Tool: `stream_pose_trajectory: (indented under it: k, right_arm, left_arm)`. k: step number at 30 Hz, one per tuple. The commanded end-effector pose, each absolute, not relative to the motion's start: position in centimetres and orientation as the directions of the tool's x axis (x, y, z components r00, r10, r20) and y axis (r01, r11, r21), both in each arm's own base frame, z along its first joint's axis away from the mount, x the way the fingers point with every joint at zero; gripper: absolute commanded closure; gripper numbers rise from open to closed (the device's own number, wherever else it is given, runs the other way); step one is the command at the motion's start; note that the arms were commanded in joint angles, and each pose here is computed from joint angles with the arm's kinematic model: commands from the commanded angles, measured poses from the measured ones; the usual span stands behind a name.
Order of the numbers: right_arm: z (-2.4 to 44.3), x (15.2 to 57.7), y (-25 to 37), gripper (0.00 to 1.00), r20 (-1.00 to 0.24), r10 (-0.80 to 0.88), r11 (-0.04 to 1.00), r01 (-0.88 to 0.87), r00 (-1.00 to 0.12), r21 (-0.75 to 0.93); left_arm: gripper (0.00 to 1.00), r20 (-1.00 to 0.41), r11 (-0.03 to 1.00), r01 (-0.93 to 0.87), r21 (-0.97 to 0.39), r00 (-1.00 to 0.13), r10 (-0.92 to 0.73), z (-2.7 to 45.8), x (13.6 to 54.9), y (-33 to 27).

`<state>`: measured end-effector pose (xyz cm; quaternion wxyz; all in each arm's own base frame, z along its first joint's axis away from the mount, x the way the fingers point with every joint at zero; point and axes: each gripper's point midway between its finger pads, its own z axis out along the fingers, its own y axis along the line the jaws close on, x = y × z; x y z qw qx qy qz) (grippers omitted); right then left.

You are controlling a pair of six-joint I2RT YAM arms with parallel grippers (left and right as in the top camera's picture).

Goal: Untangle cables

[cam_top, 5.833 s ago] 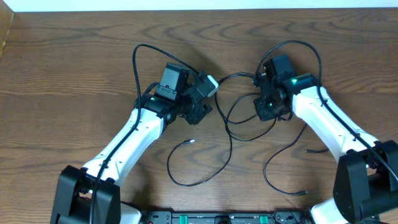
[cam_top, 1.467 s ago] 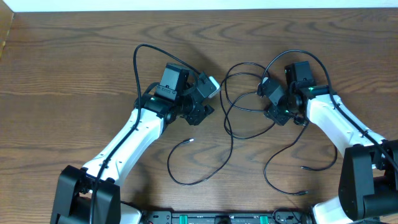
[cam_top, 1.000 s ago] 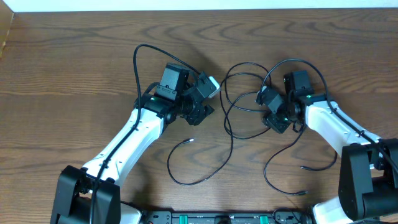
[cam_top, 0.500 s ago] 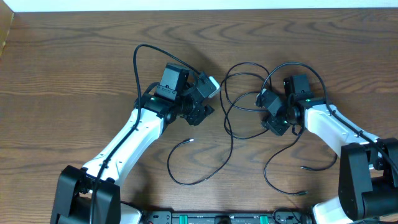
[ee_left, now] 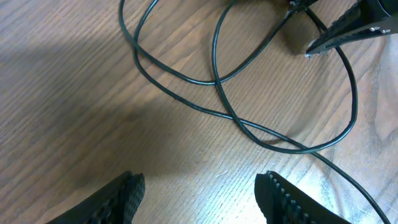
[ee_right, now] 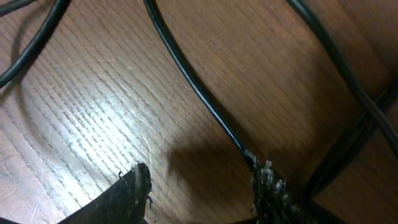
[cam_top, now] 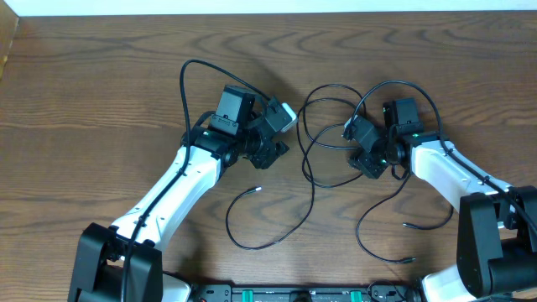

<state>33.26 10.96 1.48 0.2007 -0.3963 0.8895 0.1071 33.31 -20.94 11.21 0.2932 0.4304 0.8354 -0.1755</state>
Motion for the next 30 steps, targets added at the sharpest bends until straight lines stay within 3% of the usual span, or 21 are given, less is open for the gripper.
stream_pose_trajectory:
  k: [1, 17, 30]
  right_arm:
    - [1.1, 33.1, 10.8, 0.48, -0.442, -0.652, 0.669, -0.742, -0.616, 0.046]
    - [1.1, 33.8, 10.5, 0.49, -0.455, -0.645, 0.677, -0.735, -0.614, 0.033]
    - [-2.7, 32.3, 10.5, 0.54, -0.375, -0.649, 0.676, -0.728, -0.662, 0.117]
  left_arm:
    - [0.37, -0.655, 0.558, 0.829, -0.030, -0.438, 0.616, 11.8, 33.3, -20.9]
    - [0.37, -0.655, 0.558, 0.829, -0.031, -0.439, 0.616, 11.8, 33.3, -20.9]
    - [0.37, -0.654, 0.558, 0.829, -0.031, -0.439, 0.616, 11.8, 33.3, -20.9]
